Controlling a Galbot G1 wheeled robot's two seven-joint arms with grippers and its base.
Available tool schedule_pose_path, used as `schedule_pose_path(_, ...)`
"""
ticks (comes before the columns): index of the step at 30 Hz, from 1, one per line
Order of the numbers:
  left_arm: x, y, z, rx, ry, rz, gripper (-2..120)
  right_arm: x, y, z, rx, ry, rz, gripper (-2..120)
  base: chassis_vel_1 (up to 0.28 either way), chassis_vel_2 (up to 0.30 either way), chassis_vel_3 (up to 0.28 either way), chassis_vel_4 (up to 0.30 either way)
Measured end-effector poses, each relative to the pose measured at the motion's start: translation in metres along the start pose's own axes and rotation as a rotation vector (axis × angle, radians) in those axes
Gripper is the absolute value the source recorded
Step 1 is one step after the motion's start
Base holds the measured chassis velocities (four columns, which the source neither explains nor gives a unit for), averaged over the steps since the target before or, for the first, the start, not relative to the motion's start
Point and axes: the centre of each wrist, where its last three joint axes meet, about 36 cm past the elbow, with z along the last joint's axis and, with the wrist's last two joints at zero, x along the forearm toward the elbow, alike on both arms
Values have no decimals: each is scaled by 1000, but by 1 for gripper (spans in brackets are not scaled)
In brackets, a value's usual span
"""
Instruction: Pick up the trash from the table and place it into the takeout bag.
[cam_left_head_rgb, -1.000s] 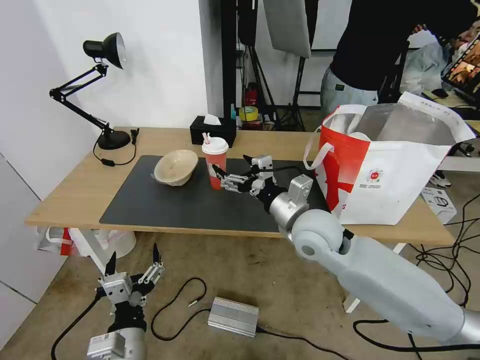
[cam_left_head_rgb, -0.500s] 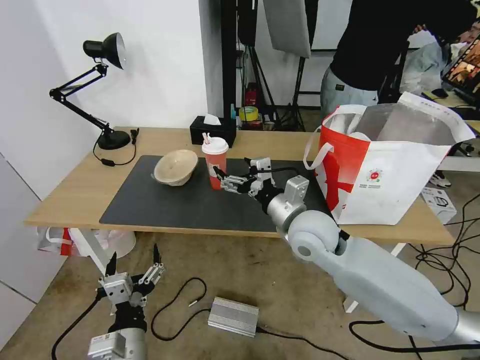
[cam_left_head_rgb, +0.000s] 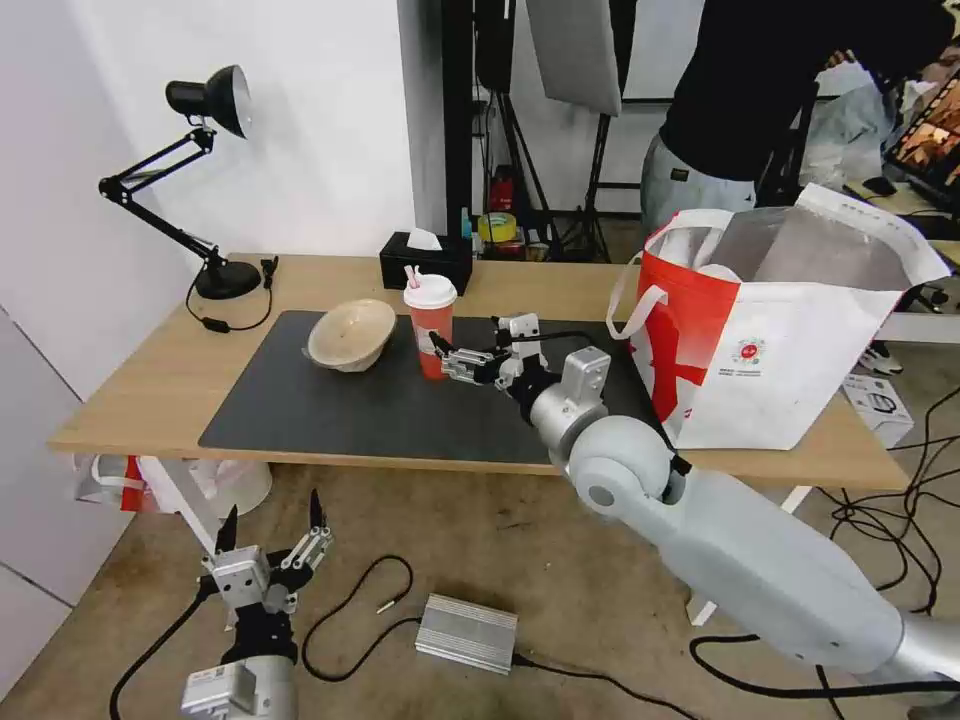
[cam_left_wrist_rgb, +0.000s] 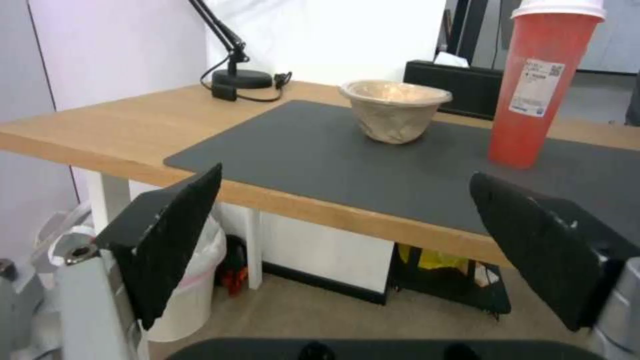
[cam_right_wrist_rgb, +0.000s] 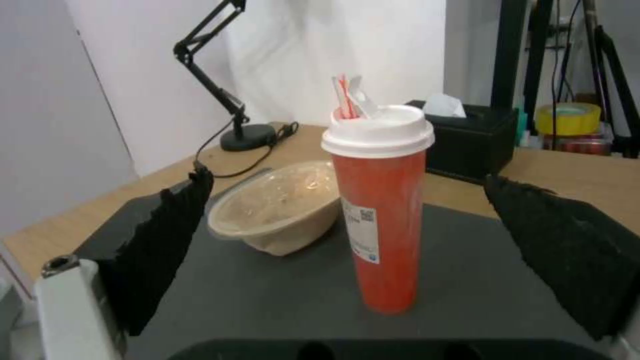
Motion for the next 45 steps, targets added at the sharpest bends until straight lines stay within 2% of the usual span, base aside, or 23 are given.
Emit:
schedule_pose_path(31, -1, 2, -2, -4, -6, -5, 100, -24, 11, -2, 0, 12, -27, 100, 0, 0, 0, 0)
schedule_pose_path(45, -1, 2, 3, -6, 3, -8, 100, -35, 12, 0, -16, 24, -12, 100, 0, 0, 0, 0)
